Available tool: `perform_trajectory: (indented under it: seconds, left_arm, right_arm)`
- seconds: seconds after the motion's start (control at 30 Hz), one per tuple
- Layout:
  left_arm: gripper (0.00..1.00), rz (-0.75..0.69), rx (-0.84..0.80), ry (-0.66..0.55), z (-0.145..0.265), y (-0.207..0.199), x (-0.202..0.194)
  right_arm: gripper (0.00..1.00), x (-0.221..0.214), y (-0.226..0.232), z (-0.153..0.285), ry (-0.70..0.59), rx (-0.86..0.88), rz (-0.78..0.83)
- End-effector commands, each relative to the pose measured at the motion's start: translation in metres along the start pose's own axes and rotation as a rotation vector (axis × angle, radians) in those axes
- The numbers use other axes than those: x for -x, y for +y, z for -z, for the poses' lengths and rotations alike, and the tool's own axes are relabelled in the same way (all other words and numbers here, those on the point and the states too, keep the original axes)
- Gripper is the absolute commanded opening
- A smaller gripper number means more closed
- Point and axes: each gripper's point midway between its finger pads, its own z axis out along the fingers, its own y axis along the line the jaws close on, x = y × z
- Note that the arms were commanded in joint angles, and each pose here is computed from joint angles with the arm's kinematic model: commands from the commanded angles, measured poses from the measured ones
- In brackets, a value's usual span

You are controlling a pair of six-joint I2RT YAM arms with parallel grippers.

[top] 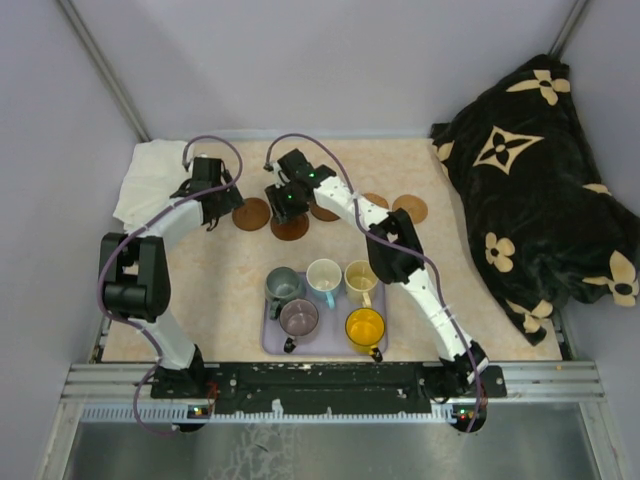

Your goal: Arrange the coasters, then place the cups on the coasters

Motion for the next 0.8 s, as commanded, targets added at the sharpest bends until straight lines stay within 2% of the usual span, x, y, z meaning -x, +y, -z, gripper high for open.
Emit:
perform_trajectory:
  seconds: [0.0,0.13,0.4,0.6,0.77]
  left_arm:
    - [0.84,-0.002,-0.002,0.001,-0.002,-0.001,0.002]
    - [0.84,-0.002,-0.011,-0.007,-0.002,-0.001,0.001]
    - [0.84,-0.008,-0.059,-0.039,0.003,-0.008,0.008]
    - [0.81,-0.061,-0.196,-0.092,0.02,-0.028,0.015]
    - [0.8,-0.172,-0.342,-0.143,0.039,-0.055,0.017]
  right_arm:
    - [0.47,-0.016,-0.026,-0.022,0.005,-0.081,0.007]
    - [0.47,0.009,-0.026,-0.008,-0.089,-0.104,0.048]
    - [0.47,0.074,-0.013,0.055,-0.295,-0.161,0.122]
    - [0.48,0.112,0.004,0.119,-0.465,-0.171,0.151]
    - [0.48,0.129,0.014,0.181,-0.598,-0.209,0.162]
